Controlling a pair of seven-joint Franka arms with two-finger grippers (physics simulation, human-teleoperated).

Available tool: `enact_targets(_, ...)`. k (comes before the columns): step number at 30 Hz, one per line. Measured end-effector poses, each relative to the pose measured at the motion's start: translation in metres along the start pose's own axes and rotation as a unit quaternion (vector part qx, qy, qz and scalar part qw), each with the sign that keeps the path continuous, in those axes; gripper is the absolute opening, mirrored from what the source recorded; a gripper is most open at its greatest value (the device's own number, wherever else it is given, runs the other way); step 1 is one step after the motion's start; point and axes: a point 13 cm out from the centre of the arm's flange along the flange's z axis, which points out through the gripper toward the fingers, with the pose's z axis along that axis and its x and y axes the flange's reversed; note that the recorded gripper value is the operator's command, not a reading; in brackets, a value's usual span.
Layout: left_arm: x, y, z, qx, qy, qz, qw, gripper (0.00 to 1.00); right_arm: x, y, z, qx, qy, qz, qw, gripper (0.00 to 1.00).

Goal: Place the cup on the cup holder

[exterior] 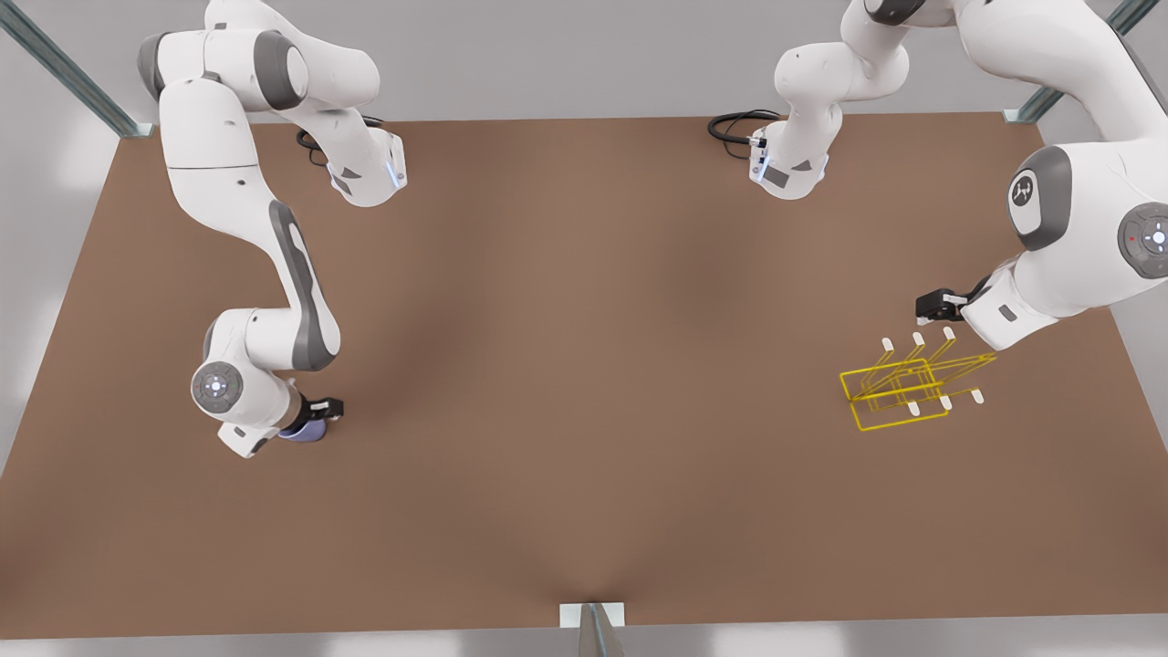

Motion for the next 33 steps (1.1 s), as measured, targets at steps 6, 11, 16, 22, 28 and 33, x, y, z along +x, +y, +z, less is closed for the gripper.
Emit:
enact_targets(6, 0.001, -0.001, 0.001, 0.0, 0.002, 0.0, 1.0, 1.0, 0.013, -0.004, 0.009, 0.003, 0.02, -0.005, 1.0, 1.0)
enact_targets(11, 0.003, -0.002, 0.0, 0.001, 0.006, 0.0, 1.0, 1.0, 0.014, 0.0, 0.013, 0.004, 0.027, -0.013, 1.0, 1.0)
enact_targets(16, 0.008, -0.001, 0.001, 0.001, 0.014, -0.003, 1.0, 1.0, 0.017, -0.001, 0.033, 0.004, 0.041, -0.017, 0.999, 1.0)
enact_targets(22, 0.011, -0.002, 0.0, 0.0, 0.019, -0.006, 1.0, 1.0, 0.016, 0.0, 0.036, 0.003, 0.042, -0.02, 0.999, 0.66)
enact_targets(28, 0.011, -0.002, 0.001, 0.0, 0.021, -0.009, 1.0, 1.0, 0.016, -0.001, 0.035, 0.004, 0.042, -0.021, 0.999, 0.22)
enact_targets(33, 0.011, -0.002, 0.001, 0.0, 0.021, -0.011, 1.0, 1.0, 0.016, -0.003, 0.035, 0.004, 0.042, -0.021, 0.999, 0.21)
